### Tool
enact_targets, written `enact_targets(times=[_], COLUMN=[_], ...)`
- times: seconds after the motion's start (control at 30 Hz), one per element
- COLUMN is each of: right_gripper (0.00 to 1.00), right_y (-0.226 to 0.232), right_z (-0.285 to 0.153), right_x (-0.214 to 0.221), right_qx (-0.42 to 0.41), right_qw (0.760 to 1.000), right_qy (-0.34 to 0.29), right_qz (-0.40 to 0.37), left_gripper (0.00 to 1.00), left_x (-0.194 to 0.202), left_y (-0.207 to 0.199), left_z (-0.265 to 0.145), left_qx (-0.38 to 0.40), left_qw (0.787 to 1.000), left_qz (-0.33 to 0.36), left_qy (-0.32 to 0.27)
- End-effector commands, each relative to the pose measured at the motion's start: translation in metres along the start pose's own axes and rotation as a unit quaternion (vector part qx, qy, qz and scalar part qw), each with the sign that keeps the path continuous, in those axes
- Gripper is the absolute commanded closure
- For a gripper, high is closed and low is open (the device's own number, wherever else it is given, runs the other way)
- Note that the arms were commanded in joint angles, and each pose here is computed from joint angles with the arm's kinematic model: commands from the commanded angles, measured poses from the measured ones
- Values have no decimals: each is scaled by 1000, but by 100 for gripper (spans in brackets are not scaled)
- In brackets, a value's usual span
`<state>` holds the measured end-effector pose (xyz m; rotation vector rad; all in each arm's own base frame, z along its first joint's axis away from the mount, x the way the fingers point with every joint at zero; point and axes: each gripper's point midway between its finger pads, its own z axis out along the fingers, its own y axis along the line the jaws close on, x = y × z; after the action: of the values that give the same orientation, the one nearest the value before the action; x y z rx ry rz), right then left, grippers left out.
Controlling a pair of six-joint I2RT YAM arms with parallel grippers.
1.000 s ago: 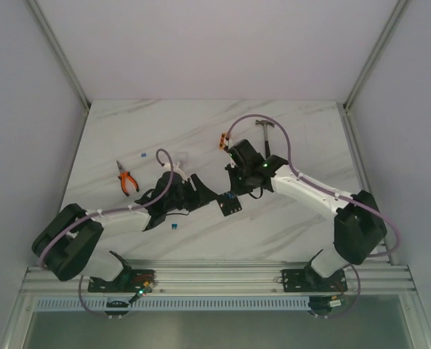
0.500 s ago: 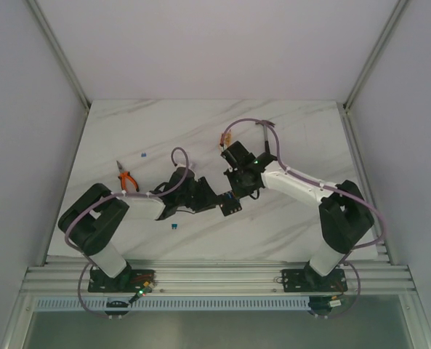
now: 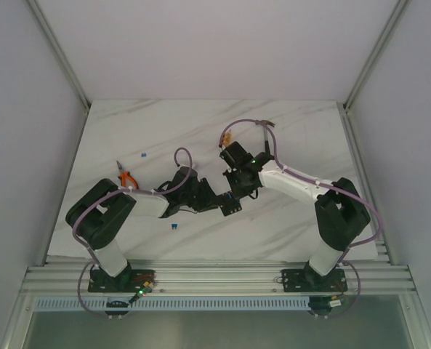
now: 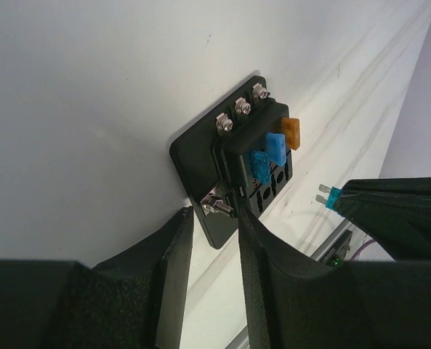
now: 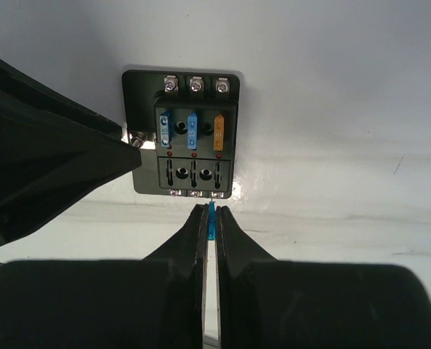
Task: Snap on the fuse box
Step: Install the fuse at the fuse box base.
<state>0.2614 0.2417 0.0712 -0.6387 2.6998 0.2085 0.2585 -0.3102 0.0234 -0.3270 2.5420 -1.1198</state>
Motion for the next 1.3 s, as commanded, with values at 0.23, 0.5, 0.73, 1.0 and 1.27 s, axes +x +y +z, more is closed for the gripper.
enact_targets(times=[0.23, 0.5, 0.73, 1.0, 1.27], right_gripper=[100, 100, 100, 100, 100], right_y=[-2, -2, -5, -5, -1], right_z=[6, 10, 14, 16, 17], right_x=[-5, -5, -6, -7, -7], right_qx=[10, 14, 27, 28, 22], right_qw=[1000, 1000, 999, 999, 999], right_qy=[9, 17, 18, 17, 17], right_qz=[-8, -8, -16, -27, -35], left_gripper=[66, 68, 68, 69, 69], left_x=[6, 7, 7, 7, 6], left_y=[14, 15, 15, 14, 14], left_z=[6, 5, 5, 7, 7], left_qx=[-18, -18, -18, -17, -18], left_qw=[1000, 1000, 1000, 1000, 1000], left_qz=[-13, -17, -16, -15, -15], left_qy=[7, 6, 8, 10, 10])
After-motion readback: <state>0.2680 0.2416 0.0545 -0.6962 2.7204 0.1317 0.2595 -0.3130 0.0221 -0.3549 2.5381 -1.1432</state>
